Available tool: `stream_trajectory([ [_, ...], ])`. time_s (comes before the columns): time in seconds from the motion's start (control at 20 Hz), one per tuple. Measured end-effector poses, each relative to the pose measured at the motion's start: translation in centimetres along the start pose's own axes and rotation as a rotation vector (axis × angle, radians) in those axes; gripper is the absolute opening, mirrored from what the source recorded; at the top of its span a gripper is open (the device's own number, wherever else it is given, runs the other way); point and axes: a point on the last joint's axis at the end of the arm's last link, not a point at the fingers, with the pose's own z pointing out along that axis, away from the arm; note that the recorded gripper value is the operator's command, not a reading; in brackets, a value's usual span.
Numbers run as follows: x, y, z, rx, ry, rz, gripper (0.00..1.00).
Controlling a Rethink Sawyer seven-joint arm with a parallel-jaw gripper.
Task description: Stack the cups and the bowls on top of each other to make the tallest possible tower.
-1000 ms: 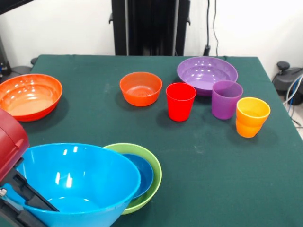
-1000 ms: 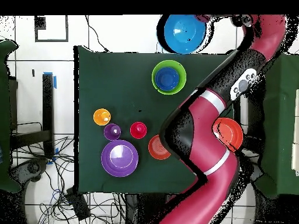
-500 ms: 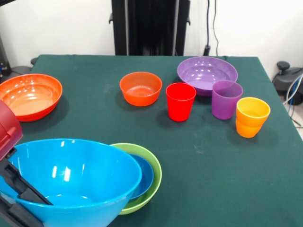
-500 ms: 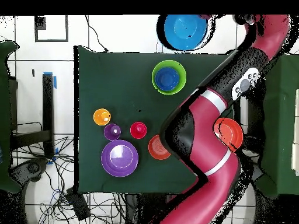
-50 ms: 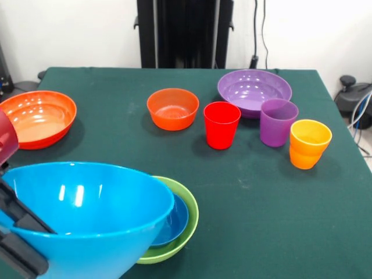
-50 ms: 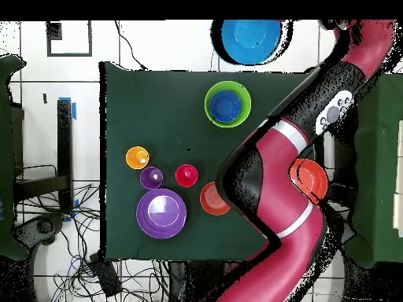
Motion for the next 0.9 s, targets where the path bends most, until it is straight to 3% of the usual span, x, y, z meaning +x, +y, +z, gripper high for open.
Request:
stream_trajectory([
  [0.35, 1.0, -0.4, -1.3, 0.03, 0.017, -0.01, 0.0],
  [0.65, 0.8, -0.9, -2.2, 0.072, 0.033, -0.006, 0.0],
  [0.9, 0.6, -0.8, -2.8, 0.071, 0.033, -0.005, 0.0],
])
